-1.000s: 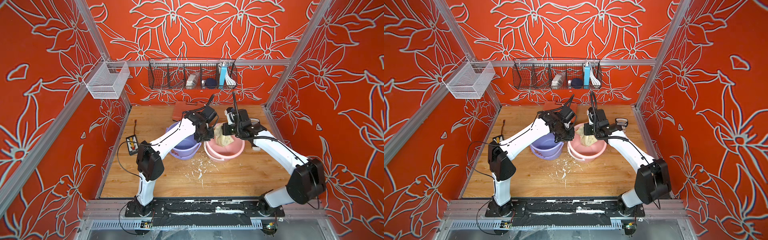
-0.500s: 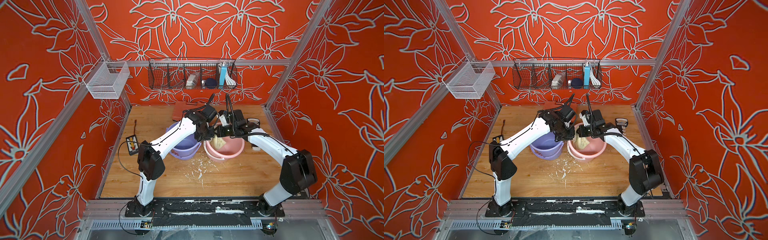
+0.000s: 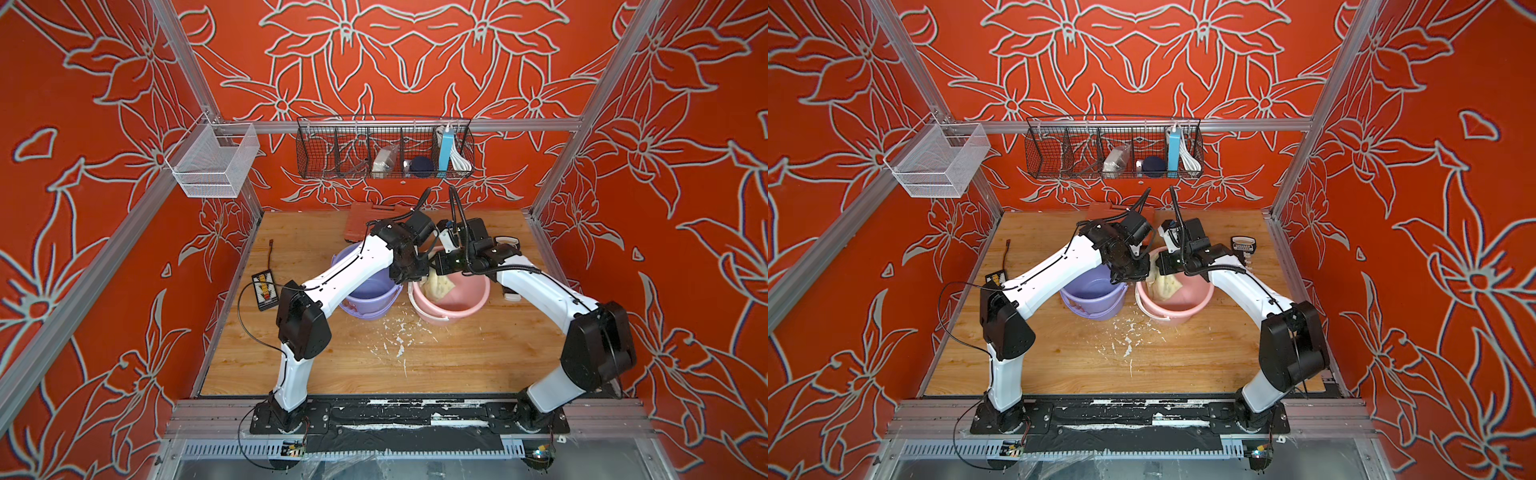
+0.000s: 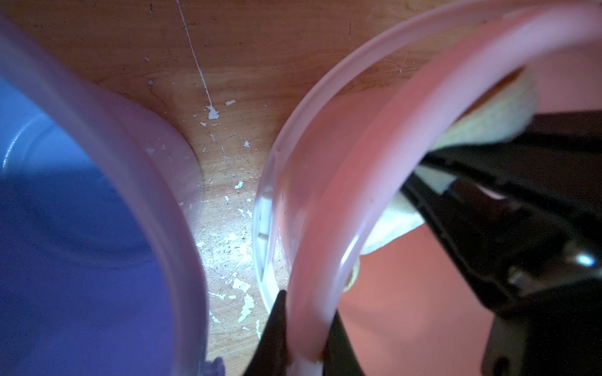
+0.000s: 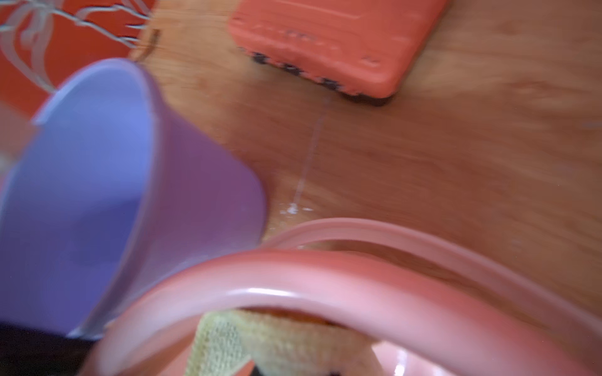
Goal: Wipe the inside of the bucket with a cloth
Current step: Wipe the dirt from the inside of the bucket.
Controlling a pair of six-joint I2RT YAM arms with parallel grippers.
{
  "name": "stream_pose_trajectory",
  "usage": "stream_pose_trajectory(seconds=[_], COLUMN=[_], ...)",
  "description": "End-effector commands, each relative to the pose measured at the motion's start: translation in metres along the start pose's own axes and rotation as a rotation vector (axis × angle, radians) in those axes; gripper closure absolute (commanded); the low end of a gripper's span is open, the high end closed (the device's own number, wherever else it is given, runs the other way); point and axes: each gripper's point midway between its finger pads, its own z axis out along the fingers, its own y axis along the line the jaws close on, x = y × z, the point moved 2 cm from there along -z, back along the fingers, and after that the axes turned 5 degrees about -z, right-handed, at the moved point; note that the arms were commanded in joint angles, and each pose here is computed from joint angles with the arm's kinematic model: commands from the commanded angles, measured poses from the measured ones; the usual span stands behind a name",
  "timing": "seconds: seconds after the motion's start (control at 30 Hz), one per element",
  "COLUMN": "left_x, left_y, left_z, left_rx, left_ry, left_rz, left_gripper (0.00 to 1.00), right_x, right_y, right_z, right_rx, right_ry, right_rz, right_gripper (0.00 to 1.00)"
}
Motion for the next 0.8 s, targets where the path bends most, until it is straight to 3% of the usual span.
stream_pose_trajectory(seconds=[0.0, 0.17, 0.3, 0.6, 0.77], left_x=[-0.002, -0.012, -0.019, -0.03, -0.031], left_y=[0.003, 0.023, 0.022, 0.014, 0.009], left_z=[-0.006, -0.015, -0.018, -0.014, -0.011], left_rx=[-0.038, -0.162, -0.163, -0.149, -0.126], left_ry=[-0.023, -0.11, -0.159, -0.21, -0.207], left_rz=[0.038, 0.06, 0.061, 0.06, 0.057], left_gripper=[1.0, 1.0, 1.0, 1.0, 1.0], right_x=[-0.01, -0.004, 0.01, 0.055, 0.07], right_y=[-0.033, -0.054, -0.068, -0.064, -0.043], right_z=[-0.025, -0.044, -0.058, -0.071, -0.078], right_rx=[0.263, 0.429, 0.541, 0.543, 0.424], right_ry=[-0.012, 0.0, 0.052, 0.272, 0.267], right_rz=[-0.049, -0.067, -0.057, -0.012, 0.032], right_gripper=[1.0, 1.0, 1.0, 1.0, 1.0])
